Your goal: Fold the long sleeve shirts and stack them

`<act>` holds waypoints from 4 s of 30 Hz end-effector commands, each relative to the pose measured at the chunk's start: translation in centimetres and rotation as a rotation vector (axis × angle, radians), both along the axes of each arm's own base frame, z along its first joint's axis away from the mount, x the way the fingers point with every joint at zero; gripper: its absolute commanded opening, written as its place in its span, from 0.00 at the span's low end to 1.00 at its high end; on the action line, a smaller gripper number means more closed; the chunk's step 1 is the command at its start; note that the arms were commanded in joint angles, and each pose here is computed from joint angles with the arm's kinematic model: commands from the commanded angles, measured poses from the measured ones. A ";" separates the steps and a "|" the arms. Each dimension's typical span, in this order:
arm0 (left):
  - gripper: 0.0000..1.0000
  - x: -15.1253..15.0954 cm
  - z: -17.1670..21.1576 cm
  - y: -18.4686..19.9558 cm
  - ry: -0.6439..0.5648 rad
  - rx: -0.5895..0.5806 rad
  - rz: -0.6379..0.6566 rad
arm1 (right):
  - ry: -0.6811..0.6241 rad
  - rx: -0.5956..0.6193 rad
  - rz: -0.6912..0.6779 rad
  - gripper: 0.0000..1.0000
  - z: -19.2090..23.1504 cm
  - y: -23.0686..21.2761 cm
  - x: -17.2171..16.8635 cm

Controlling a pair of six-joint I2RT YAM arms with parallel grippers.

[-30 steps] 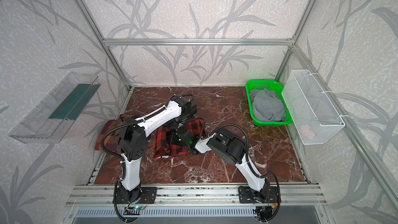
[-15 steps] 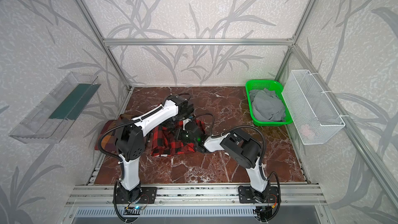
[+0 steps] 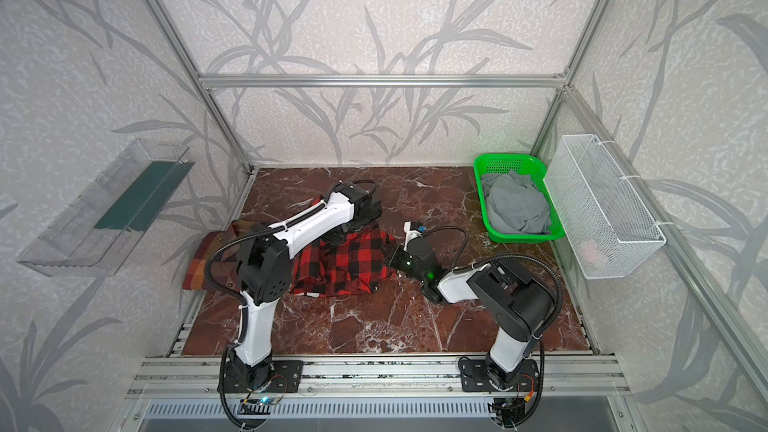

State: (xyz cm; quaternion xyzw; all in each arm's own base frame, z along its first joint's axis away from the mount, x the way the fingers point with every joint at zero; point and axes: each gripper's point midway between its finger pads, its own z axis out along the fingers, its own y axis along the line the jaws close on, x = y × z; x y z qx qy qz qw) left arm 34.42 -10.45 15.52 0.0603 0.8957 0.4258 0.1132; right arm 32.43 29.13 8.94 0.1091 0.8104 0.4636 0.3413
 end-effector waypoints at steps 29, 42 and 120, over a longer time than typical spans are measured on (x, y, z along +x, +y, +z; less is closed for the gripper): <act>0.00 -1.9 -5.3 -8.5 0.206 0.058 -0.110 | 0.141 -0.026 -0.048 0.00 -7.1 -3.1 -1.6; 0.00 -2.8 -8.2 -11.4 0.248 -0.007 -0.093 | 0.146 -0.055 -0.044 0.00 -7.7 -2.8 -1.8; 0.66 -4.3 -10.5 -7.4 -0.092 -1.073 0.154 | 0.093 -0.204 0.291 0.23 -2.4 6.3 8.3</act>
